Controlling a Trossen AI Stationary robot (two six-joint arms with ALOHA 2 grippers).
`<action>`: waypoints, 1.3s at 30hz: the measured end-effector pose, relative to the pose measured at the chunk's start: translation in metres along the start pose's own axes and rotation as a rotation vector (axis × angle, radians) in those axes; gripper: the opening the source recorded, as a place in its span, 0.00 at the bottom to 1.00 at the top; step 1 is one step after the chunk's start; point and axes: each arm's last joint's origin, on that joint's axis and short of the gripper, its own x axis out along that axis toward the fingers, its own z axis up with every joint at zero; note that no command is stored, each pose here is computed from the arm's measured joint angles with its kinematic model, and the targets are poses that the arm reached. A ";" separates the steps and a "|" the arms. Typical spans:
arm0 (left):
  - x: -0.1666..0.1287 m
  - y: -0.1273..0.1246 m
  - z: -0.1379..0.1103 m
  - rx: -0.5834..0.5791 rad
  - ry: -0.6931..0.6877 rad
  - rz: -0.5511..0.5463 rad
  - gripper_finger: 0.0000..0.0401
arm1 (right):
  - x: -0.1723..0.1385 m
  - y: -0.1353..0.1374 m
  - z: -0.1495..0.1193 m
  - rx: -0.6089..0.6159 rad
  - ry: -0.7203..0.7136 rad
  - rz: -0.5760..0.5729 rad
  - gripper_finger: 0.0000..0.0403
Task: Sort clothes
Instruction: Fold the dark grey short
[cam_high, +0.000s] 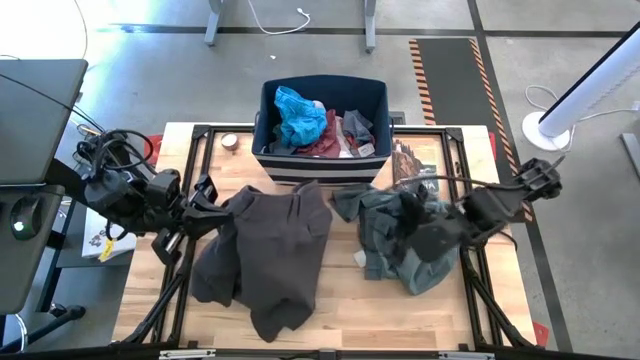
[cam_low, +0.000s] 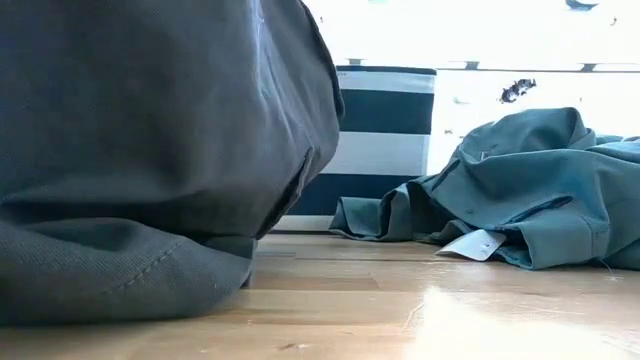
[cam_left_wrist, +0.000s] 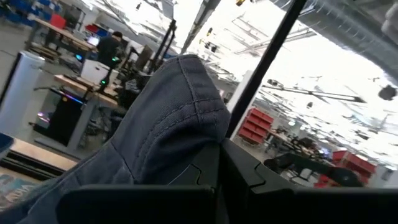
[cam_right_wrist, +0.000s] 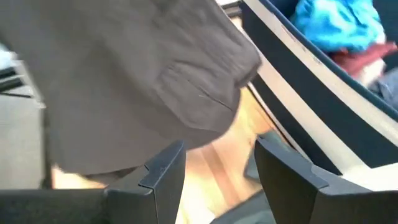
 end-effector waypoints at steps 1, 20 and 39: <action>0.000 0.000 0.000 -0.010 0.002 -0.009 0.00 | 0.007 -0.001 0.000 0.009 0.016 -0.012 0.47; -0.001 -0.002 0.000 -0.046 0.025 -0.091 0.00 | 0.123 -0.055 -0.116 0.555 -0.348 0.625 0.45; -0.001 -0.002 0.000 -0.097 0.028 -0.089 0.00 | 0.161 -0.099 -0.122 0.583 -0.205 0.440 0.45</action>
